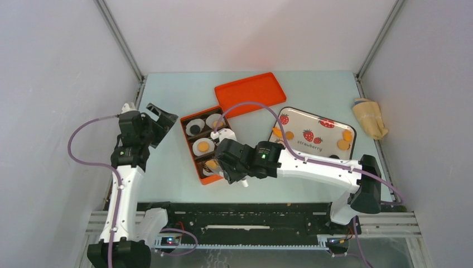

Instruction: Pack the cookies

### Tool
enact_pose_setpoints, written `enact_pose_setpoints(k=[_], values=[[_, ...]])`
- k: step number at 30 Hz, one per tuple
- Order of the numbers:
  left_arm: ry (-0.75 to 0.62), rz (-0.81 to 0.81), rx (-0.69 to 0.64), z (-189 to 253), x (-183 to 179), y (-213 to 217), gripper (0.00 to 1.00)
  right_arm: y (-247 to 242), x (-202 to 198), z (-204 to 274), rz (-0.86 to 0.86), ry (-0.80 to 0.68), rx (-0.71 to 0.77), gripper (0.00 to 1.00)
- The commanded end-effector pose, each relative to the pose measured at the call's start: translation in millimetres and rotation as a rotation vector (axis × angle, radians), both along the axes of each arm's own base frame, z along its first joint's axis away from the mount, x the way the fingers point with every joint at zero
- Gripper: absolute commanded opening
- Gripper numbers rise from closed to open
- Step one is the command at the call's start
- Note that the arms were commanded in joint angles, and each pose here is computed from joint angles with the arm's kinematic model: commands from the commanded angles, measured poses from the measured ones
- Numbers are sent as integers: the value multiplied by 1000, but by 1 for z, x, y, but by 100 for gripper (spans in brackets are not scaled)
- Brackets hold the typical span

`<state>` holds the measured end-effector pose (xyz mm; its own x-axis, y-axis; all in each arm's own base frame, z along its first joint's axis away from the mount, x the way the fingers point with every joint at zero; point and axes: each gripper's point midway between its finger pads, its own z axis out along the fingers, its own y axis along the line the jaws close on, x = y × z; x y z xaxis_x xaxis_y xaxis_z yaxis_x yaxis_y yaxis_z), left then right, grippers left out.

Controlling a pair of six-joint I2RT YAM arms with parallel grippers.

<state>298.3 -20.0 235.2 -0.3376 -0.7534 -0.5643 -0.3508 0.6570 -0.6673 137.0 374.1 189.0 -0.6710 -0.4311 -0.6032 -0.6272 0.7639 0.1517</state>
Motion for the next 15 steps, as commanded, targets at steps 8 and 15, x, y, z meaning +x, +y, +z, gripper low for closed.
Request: enact_pose_setpoints(k=[8, 15], values=[[-12, -17, 4, -4, -6, -2, 97, -3, -4, -5, -16, -11, -42, 27], [-20, -34, 13, -2, -6, -3, 97, 2, 1, 1, -25, -36, -26, 45]])
